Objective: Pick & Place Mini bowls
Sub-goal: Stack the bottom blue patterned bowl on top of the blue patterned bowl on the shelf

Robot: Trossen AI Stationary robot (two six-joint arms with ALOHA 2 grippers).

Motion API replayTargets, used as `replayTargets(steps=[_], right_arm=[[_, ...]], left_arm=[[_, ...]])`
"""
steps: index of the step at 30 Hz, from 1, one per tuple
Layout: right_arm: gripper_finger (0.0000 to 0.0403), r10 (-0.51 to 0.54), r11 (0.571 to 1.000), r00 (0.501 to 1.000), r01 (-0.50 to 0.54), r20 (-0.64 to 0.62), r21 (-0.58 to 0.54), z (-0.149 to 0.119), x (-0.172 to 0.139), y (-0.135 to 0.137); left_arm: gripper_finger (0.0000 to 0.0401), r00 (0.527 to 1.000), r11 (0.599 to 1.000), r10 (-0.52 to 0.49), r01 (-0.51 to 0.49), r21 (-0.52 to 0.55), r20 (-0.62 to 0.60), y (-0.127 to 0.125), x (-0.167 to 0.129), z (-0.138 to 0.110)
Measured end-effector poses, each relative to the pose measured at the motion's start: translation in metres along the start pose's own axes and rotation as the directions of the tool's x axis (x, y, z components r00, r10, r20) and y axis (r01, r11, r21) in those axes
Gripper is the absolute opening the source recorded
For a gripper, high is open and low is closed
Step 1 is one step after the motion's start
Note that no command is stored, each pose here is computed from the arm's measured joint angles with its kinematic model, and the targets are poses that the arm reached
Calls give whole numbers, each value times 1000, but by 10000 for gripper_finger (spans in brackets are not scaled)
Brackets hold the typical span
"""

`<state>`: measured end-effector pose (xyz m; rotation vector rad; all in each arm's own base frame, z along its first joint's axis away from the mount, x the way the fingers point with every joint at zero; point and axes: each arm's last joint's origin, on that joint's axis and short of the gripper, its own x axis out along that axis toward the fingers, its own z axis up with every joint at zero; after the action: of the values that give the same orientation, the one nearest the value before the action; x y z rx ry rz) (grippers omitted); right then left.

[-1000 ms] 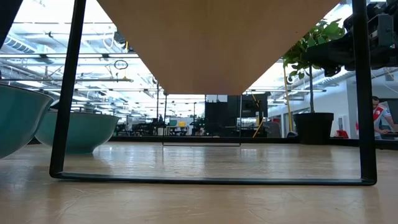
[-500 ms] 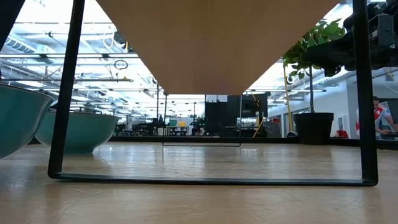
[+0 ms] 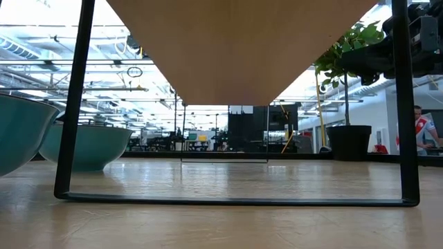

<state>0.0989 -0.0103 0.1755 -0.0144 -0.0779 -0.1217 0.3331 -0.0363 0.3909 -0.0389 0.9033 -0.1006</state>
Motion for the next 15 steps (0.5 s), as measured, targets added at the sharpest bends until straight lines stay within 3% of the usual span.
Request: replayTargets(steps=[4, 8, 13, 15], right_arm=[[126, -1, 1000, 1000, 1, 4, 0, 0, 0, 0], [126, -1, 1000, 1000, 1, 9, 0, 1, 0, 0], [126, -1, 1000, 1000, 1, 15, 0, 1, 0, 0], [126, -1, 1000, 1000, 1, 15, 0, 1, 0, 0]], left_arm=[[123, 981, 975, 134, -155, -157, -137, -5, -12, -19], [189, 918, 890, 245, -340, -304, -312, -13, -12, -39], [245, 785, 781, 334, -540, -313, -522, -18, 6, -75], [253, 763, 759, 342, -568, -317, -548, -20, 12, -90]])
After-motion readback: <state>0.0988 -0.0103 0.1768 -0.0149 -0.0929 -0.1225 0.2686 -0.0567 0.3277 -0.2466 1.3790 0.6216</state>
